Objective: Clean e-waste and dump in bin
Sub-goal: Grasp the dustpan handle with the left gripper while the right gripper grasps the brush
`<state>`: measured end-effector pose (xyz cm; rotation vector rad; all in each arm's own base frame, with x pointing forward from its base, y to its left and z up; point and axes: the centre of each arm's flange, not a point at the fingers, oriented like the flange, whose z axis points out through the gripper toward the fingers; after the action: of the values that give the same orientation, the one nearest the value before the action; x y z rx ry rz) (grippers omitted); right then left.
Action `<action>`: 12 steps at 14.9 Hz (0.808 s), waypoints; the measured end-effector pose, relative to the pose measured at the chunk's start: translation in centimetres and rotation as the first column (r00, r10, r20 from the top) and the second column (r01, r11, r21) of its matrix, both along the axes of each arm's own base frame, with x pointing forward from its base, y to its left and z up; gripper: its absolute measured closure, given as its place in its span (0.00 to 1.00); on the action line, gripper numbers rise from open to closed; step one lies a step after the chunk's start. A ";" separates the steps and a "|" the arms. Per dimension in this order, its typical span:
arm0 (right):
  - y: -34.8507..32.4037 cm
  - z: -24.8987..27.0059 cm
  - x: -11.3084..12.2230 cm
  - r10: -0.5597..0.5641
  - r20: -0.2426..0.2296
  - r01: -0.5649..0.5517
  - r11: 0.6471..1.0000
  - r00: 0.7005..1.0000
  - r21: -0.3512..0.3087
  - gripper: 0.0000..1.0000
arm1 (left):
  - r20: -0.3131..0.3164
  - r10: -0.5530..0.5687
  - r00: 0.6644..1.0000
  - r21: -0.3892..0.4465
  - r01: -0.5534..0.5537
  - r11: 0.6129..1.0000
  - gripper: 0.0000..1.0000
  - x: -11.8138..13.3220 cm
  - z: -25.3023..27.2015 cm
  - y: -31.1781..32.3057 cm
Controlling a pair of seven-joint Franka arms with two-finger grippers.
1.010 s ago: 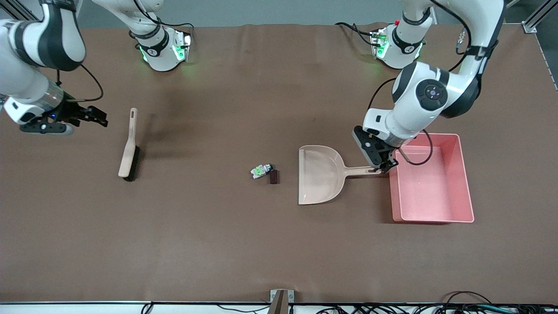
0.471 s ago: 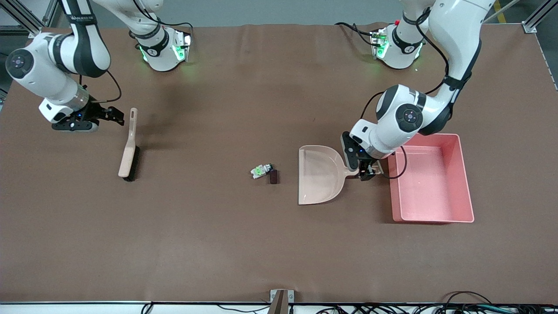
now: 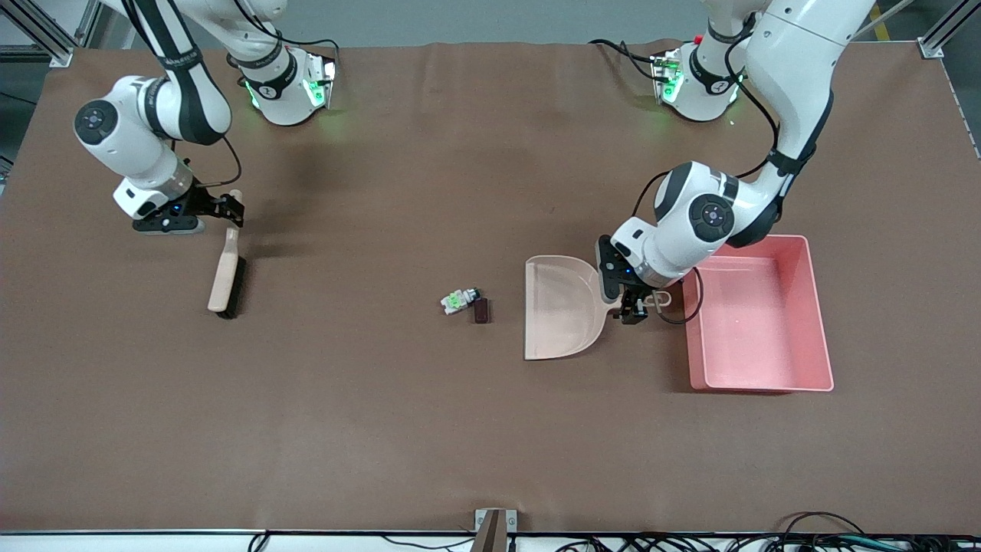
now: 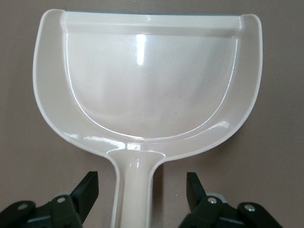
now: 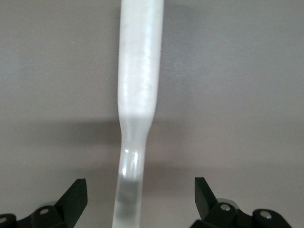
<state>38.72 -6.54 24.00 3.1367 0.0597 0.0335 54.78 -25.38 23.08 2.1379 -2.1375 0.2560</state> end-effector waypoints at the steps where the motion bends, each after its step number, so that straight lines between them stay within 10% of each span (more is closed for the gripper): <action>1: 0.2 -0.7 0.1 0.006 0.001 -0.006 1.000 1.000 0.000 0.03 | -0.002 -0.010 1.000 0.000 0.010 1.000 0.19 0.0 -0.3 0.0; 12: 0.5 -1.8 -0.2 0.010 -0.033 -0.010 1.000 0.999 0.006 0.56 | 0.001 -0.079 0.997 -0.004 0.079 0.997 0.67 0.5 -1.4 -0.2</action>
<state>38.54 -6.08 22.24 3.1433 0.0761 -0.0183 55.32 -25.53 21.68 2.0463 -2.2138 0.2533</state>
